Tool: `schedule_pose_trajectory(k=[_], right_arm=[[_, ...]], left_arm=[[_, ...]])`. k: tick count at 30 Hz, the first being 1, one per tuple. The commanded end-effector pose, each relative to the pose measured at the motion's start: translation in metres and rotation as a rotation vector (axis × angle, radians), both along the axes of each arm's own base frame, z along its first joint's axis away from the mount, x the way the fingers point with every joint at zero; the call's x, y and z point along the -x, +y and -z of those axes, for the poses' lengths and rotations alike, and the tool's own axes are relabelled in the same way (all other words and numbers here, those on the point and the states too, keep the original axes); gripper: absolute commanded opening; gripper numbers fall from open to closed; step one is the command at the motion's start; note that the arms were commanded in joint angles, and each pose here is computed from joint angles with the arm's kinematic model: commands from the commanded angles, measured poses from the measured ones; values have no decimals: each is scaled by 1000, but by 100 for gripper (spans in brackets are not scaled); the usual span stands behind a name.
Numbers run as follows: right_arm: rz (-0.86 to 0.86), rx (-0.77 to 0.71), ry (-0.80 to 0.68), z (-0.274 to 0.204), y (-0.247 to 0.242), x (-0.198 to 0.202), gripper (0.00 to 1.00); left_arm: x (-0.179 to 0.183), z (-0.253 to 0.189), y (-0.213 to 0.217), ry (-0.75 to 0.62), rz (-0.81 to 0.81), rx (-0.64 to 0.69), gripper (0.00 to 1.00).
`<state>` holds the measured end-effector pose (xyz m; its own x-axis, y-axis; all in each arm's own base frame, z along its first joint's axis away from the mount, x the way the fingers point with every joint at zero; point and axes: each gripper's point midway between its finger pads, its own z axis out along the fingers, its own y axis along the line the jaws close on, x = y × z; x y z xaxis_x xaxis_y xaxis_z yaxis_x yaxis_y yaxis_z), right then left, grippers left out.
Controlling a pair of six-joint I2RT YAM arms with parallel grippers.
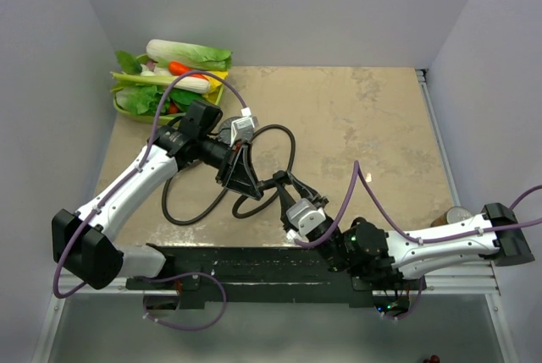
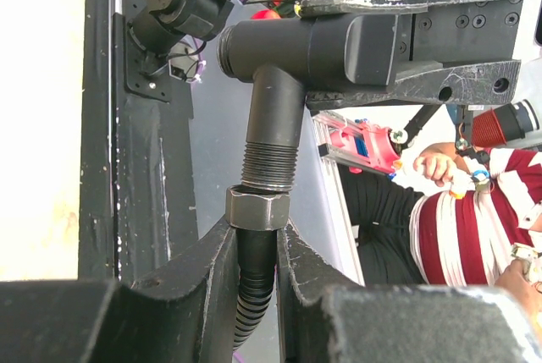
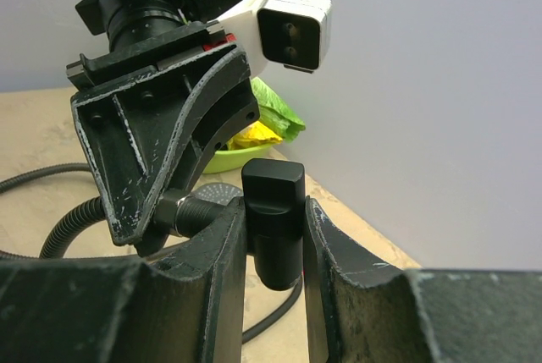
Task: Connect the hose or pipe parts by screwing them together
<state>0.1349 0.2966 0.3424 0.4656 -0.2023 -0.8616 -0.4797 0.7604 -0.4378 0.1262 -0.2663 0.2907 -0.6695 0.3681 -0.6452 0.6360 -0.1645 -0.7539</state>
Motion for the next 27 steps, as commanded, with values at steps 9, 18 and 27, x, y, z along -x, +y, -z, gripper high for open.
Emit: schedule_pose_trajectory(k=[9,18,27], right_arm=[[-45,12,19,25,11,7,0],[25,-18,-53,-5,-10,4,0],[94,-33,-132,-38,-41,-1,0]], left_arm=[[40,-72,15,-39,231,266,0],[40,-68,15,-25,230,257,0],[40,-65,15,-21,232,257,0]])
